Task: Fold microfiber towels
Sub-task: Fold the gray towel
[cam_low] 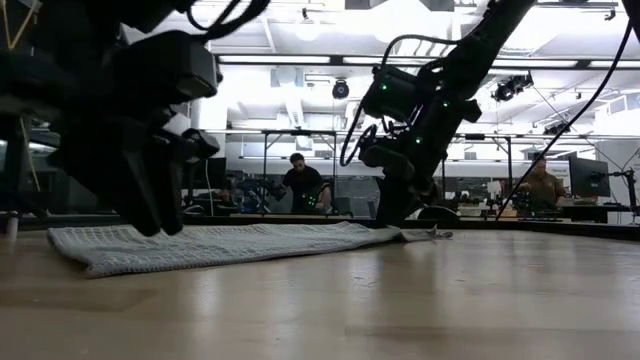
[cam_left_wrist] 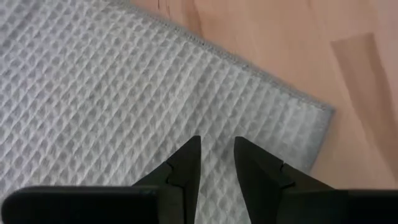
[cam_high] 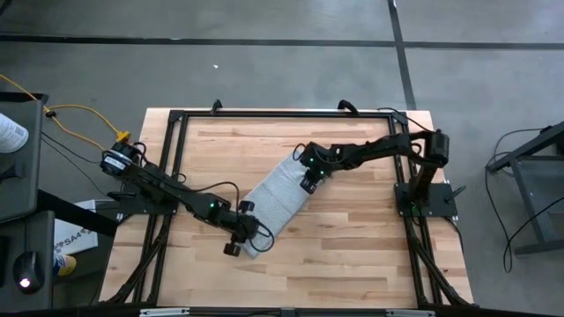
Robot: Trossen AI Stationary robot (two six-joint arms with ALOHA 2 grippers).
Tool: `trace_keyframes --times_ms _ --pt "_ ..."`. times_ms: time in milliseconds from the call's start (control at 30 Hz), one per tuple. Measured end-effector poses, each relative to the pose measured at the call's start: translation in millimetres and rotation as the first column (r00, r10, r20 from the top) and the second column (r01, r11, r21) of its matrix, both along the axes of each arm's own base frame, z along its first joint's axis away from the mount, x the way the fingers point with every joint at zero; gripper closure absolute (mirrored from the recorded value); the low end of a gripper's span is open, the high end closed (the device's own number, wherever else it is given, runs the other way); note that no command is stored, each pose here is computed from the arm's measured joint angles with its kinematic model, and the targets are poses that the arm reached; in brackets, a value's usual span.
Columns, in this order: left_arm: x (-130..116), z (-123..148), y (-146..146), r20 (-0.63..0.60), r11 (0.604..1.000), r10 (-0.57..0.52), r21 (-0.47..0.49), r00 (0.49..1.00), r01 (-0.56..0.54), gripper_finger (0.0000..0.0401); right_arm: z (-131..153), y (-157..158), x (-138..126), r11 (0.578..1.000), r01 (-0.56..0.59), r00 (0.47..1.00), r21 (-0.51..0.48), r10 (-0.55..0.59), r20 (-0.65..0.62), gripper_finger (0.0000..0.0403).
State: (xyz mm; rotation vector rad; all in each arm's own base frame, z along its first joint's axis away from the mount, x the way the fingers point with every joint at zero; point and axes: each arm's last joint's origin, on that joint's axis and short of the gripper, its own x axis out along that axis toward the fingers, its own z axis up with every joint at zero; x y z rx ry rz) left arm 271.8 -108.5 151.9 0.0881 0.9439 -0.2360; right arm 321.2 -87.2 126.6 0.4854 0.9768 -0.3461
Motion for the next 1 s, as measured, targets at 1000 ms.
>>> trace_keyframes --times_ms 1000 --pt "43.1 -8.3 -5.4 0.047 0.996 -0.086 -0.010 0.995 0.086 0.0306 10.0 -2.0 2.0 0.998 -0.038 0.998 0.047 0.041 -0.057 0.0401"
